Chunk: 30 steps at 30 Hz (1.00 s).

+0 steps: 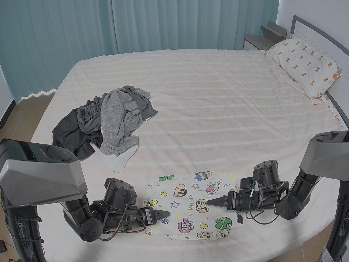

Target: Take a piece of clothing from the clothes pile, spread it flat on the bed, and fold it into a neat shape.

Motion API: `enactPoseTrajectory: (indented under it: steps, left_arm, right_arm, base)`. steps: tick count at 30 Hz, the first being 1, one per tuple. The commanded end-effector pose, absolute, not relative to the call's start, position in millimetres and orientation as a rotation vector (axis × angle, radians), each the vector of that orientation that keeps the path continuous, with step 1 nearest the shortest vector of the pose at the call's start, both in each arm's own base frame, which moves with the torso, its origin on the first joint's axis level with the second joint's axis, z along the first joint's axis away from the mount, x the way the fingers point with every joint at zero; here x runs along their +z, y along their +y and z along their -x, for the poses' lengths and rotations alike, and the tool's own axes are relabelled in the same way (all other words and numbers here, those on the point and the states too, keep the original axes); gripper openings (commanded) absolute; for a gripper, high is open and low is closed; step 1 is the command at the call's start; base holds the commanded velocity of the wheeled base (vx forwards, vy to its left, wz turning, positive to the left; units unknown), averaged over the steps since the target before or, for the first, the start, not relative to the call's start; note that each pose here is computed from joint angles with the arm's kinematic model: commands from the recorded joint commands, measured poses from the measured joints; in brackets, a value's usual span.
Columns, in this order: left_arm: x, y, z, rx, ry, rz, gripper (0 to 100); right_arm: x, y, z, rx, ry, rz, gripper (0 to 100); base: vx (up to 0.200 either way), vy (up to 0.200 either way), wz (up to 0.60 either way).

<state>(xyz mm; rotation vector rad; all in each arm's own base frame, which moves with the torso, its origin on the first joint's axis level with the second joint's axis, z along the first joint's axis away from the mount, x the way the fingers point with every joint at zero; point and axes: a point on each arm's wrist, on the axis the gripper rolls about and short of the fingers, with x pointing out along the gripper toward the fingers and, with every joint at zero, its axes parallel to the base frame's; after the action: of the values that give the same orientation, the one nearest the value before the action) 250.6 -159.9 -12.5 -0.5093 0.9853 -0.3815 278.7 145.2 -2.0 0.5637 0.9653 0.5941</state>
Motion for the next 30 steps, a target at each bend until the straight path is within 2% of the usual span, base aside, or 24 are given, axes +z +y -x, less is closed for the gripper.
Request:
enactPoseTrajectory:
  steps: [1,12,15,17,21,22,26,27,28,30]
  left_arm:
    - [-14.5,-153.4,-244.6,-0.368,0.995,0.508,100]
    - [-20.8,-140.2,-226.1,-0.327,1.062,0.49,100]
    - [-21.9,-136.4,-220.0,-0.314,1.075,0.481,100]
    - [-14.3,-133.2,-215.6,-0.305,1.043,0.484,100]
    - [7.1,-128.2,-207.9,-0.322,0.973,0.502,100]
    - [34.5,-121.0,-197.4,-0.361,0.882,0.532,100]
    - [87.4,-105.2,-172.7,-0.454,0.672,0.591,100]
    - [105.9,-98.7,-162.4,-0.478,0.58,0.611,100]
    - [127.3,-91.6,-149.4,-0.502,0.469,0.63,100]
    - [147.3,-81.7,-134.2,-0.499,0.357,0.611,100]
  right_arm:
    - [-2.5,138.7,-272.6,0.546,0.967,-0.553,100]
    - [-17.0,117.4,-243.0,0.474,1.053,-0.469,100]
    - [-17.6,114.5,-236.3,0.415,1.047,-0.42,100]
    - [-16.8,111.6,-231.6,0.367,1.046,-0.396,100]
    - [1.7,107.8,-227.6,0.37,0.984,-0.409,100]
    - [28.0,102.6,-216.9,0.398,0.903,-0.429,100]
    - [84.8,90.7,-190.8,0.47,0.677,-0.459,100]
    - [105.2,86.6,-181.8,0.485,0.576,-0.47,100]
    - [123.4,81.0,-171.6,0.474,0.481,-0.471,100]
    - [146.7,72.4,-155.7,0.428,0.361,-0.465,100]
  base:
    - [0.0,0.0,0.0]
    - [0.0,0.0,0.0]
    - [0.0,0.0,0.0]
    - [0.0,0.0,0.0]
    - [0.0,0.0,0.0]
    - [0.0,0.0,0.0]
    - [0.0,0.0,0.0]
    - [0.0,0.0,0.0]
    - [0.0,0.0,0.0]
    - [0.0,0.0,0.0]
